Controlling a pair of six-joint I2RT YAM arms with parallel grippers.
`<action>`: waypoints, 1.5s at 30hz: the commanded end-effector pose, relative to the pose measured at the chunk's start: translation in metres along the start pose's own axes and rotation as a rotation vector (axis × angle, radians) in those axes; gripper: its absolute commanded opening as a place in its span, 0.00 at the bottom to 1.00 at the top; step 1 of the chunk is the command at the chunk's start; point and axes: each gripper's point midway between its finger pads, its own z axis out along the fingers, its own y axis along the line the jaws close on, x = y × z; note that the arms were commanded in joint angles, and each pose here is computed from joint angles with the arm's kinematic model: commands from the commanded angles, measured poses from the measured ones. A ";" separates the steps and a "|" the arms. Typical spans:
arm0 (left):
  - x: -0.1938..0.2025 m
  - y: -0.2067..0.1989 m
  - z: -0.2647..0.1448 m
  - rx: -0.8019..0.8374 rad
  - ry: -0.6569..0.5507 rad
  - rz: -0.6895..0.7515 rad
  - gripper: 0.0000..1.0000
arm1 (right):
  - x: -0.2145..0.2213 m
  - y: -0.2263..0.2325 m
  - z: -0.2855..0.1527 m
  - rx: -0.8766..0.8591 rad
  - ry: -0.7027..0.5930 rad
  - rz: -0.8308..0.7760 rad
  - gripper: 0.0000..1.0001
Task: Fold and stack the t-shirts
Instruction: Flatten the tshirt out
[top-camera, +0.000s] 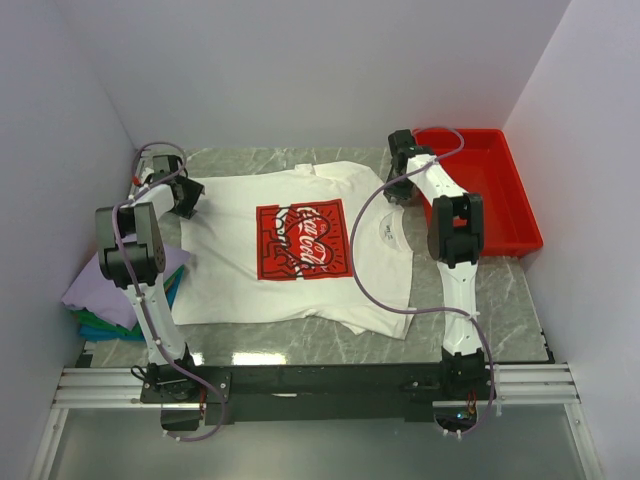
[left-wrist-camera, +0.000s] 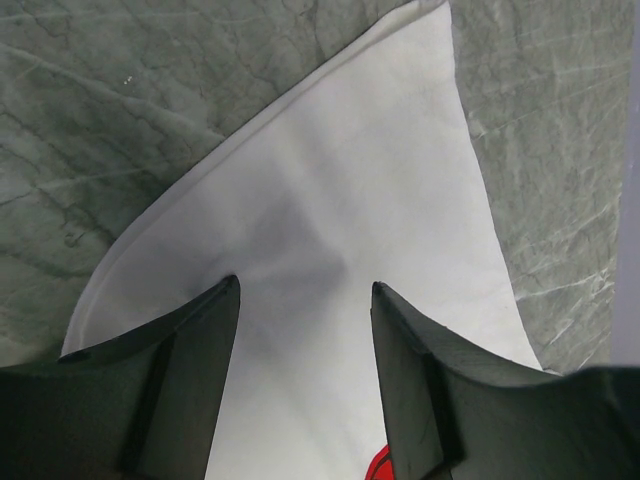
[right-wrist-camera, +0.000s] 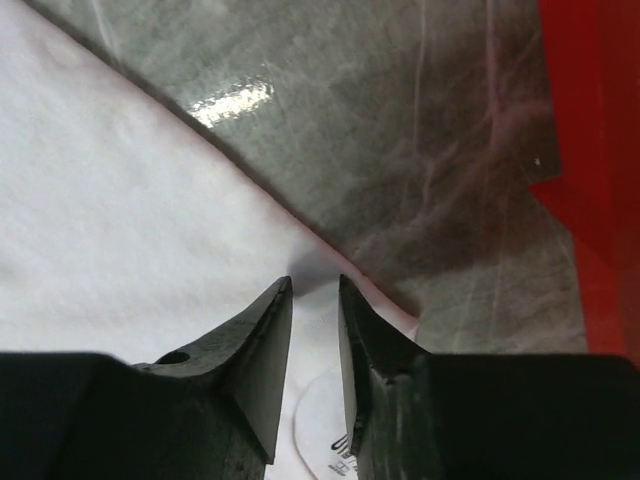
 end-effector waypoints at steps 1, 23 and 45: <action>0.001 0.023 -0.008 -0.073 0.002 0.032 0.62 | -0.004 -0.020 -0.006 0.081 -0.013 -0.055 0.34; 0.025 -0.006 0.005 -0.009 0.057 0.109 0.61 | -0.052 0.093 -0.080 -0.285 -0.256 -0.052 0.44; 0.029 -0.014 0.007 0.014 0.066 0.126 0.61 | -0.028 0.113 0.009 -0.384 -0.091 0.292 0.41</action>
